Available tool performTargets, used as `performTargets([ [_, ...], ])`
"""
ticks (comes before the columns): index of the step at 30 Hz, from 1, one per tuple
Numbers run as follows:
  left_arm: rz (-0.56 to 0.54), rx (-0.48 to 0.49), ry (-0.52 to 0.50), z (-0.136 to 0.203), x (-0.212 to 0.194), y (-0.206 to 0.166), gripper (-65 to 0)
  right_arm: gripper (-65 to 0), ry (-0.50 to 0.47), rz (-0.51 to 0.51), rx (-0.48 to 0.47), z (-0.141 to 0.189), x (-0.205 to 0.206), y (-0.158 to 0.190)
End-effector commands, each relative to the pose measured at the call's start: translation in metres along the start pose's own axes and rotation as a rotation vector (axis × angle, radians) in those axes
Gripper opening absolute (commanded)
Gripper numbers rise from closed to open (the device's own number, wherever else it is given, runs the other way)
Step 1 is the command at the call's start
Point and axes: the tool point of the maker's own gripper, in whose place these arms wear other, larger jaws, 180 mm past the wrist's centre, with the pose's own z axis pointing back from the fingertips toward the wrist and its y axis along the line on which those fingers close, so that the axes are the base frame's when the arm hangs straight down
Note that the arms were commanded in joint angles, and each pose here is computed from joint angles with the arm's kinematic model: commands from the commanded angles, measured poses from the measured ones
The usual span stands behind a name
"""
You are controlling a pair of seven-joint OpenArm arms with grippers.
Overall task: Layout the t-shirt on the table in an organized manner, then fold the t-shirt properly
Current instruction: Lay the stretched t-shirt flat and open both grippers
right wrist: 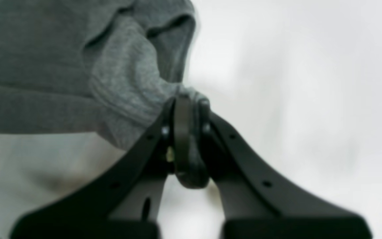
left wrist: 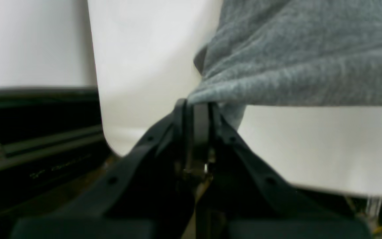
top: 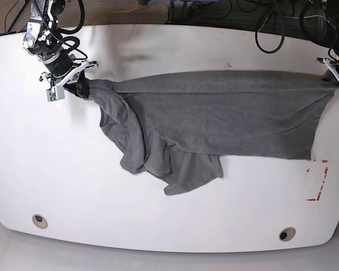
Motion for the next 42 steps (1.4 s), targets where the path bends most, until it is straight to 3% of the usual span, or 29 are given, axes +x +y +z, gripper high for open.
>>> performTargets([
  [1,-0.013,0.038,-0.006,0.006,0.001,0.012,-64.9,-64.8,-0.029,0.018,0.001,0.005,0.009,-0.001],
  [6,-0.024,0.033,0.031,0.007,-0.013,0.01,-64.6,-62.1,0.005,0.008,-0.001,0.01,-0.006,0.0],
  [12,-0.04,0.02,0.059,0.008,-0.024,0.006,-61.9,-42.5,0.041,-0.012,0.0,0.015,-0.023,0.003],
  [16,-0.048,0.013,0.076,0.009,-0.03,0.004,-46.7,-32.8,0.045,-0.043,0.003,0.016,-0.03,0.009],
  [20,-0.045,0.017,0.08,0.009,-0.032,0.005,-27.6,-30.1,0.044,-0.045,0.007,0.018,-0.031,0.013],
  [22,-0.045,0.017,0.08,0.009,-0.032,0.005,-22.2,-29.2,0.038,-0.035,0.01,0.02,-0.028,0.015],
  [34,-0.029,0.029,0.038,0.008,-0.017,0.009,-21.8,-26.5,-0.046,0.034,0.043,0.026,0.007,0.034],
  [42,-0.002,0.054,-0.025,0.007,0.008,0.018,-21.8,-26.5,-0.121,0.09,0.117,-0.002,0.043,0.058],
])
